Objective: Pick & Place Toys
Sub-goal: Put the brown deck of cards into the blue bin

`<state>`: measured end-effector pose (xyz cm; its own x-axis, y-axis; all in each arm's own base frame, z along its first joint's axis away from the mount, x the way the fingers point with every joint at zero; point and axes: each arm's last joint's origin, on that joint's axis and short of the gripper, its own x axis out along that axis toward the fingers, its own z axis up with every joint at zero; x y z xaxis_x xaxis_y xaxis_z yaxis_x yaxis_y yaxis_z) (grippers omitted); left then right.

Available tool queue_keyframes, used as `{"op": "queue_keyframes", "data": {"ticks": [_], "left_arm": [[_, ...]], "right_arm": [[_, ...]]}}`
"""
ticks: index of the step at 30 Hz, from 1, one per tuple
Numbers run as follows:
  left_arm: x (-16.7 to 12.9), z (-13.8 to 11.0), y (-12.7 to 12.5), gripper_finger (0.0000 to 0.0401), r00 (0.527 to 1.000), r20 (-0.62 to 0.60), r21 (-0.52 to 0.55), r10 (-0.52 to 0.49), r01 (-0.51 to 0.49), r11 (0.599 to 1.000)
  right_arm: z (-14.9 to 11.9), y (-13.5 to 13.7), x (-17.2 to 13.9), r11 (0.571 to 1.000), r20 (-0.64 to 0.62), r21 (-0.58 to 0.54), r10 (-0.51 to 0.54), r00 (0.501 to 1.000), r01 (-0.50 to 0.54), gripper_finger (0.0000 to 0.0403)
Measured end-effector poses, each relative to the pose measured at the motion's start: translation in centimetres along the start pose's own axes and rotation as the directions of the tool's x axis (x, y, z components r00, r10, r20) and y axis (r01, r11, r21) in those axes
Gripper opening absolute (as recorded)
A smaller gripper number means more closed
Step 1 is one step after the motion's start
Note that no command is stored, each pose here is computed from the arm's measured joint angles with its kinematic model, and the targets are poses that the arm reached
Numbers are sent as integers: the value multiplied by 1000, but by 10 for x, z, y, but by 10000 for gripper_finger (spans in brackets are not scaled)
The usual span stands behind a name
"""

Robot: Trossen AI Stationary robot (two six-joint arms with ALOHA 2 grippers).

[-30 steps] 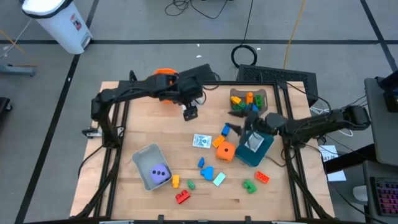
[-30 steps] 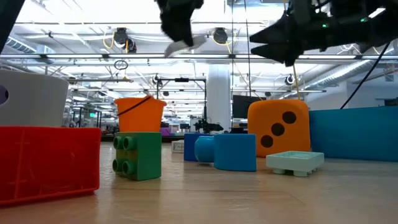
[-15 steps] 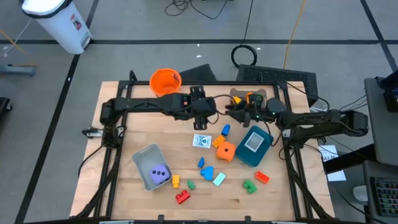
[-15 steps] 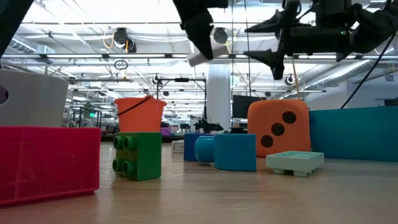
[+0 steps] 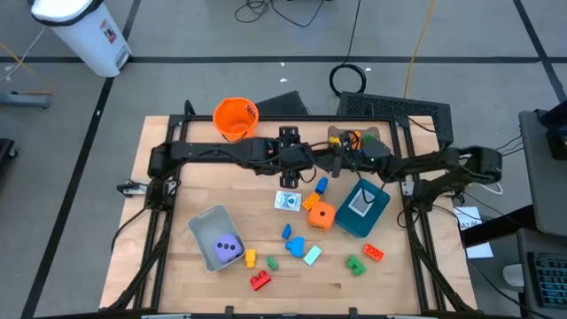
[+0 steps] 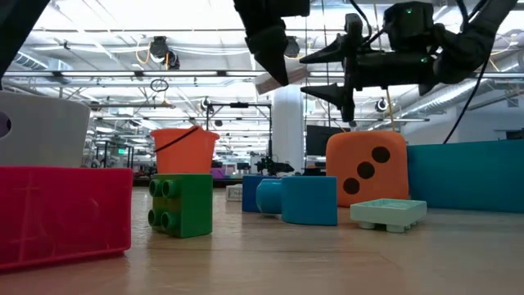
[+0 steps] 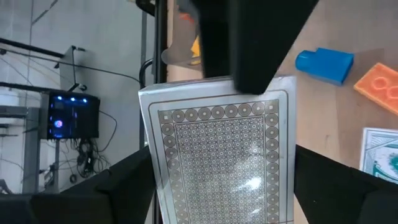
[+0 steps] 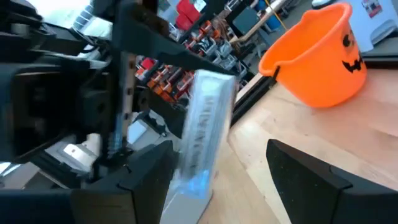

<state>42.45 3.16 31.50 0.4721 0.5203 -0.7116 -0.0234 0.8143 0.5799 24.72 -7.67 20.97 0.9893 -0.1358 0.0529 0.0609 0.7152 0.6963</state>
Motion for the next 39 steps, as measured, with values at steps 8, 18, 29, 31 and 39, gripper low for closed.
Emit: {"op": "queue_keyframes", "data": {"ticks": [8,18,29,31,39], "left_arm": [[-2,2,-3,321,1000,13,18,-1,1,1000],[-2,1,-3,319,1000,9,20,-2,2,1000],[-2,3,-3,374,1000,24,5,3,-3,1000],[-3,4,-3,383,1000,27,7,3,-3,1000],[-37,-1,-4,391,998,14,39,63,-64,997]], "right_arm": [[3,0,12,1000,5,-2,9,1000,-9,252],[3,-1,14,1000,2,-9,7,1000,-7,159],[1,-2,14,999,-7,-53,-5,1000,5,63],[2,-2,14,998,-4,-65,-2,1000,2,63],[9,1,10,986,15,-169,9,1000,-6,69]]}}
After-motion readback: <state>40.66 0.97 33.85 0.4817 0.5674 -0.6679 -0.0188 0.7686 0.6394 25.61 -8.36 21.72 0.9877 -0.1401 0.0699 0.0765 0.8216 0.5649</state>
